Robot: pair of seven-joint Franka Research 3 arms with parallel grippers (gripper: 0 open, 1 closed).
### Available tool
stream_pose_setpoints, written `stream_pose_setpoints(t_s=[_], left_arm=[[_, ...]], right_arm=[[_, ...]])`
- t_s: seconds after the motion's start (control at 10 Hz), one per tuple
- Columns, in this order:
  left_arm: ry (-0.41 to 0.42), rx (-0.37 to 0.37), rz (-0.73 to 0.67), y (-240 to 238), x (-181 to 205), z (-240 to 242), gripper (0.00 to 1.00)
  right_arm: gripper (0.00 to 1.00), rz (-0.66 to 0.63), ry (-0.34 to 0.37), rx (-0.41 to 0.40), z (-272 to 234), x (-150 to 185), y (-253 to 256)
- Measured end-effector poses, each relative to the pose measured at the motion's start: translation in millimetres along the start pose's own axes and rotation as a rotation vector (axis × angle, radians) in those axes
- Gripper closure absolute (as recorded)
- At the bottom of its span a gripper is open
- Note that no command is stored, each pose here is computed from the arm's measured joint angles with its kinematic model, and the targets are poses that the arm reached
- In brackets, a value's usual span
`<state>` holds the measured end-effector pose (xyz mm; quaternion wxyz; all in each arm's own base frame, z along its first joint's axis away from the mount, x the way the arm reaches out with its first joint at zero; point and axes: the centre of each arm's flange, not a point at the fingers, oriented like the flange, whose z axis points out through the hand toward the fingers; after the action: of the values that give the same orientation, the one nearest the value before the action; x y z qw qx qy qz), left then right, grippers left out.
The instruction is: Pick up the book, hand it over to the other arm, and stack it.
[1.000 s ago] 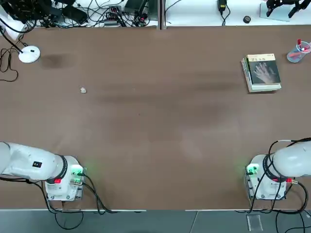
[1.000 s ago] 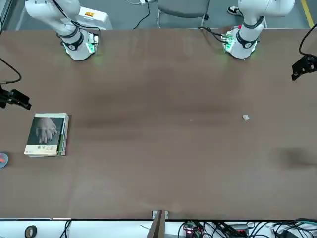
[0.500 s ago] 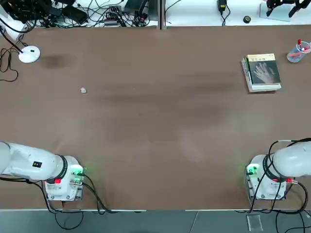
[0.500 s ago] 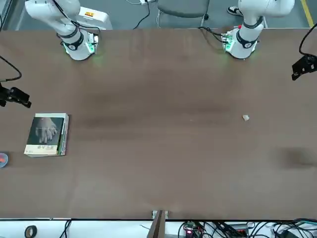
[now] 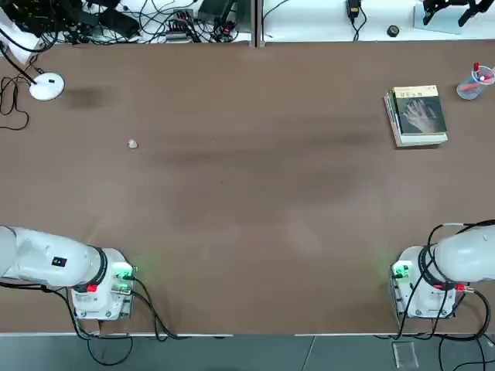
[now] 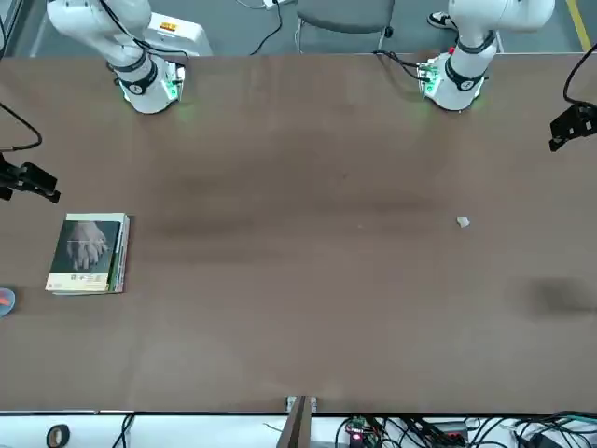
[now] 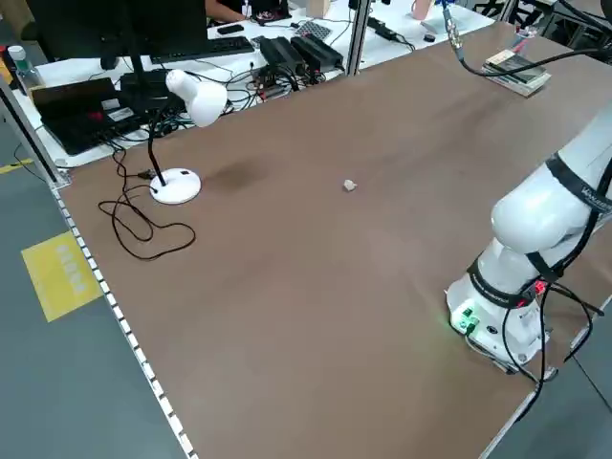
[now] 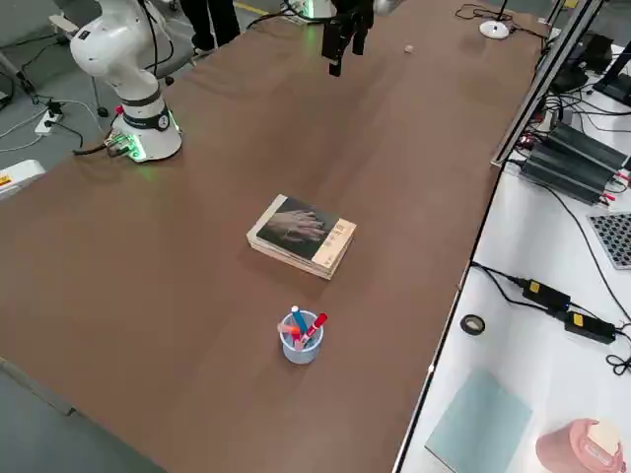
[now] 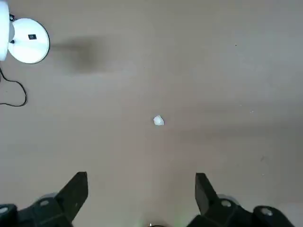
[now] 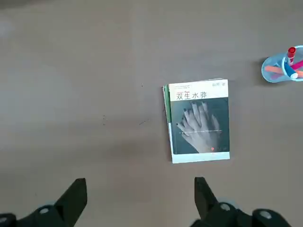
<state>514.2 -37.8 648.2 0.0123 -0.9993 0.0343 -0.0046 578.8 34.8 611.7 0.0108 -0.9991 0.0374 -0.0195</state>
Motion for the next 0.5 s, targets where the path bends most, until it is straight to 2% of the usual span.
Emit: stream_pose_setpoints(t_s=[0.5], left_arm=[[0.001, 0.000, 0.000, 0.0, 0.0, -0.5, 0.00]], right_arm=[[0.00, 0.000, 0.000, -0.002, 0.0, 0.0, 0.2]])
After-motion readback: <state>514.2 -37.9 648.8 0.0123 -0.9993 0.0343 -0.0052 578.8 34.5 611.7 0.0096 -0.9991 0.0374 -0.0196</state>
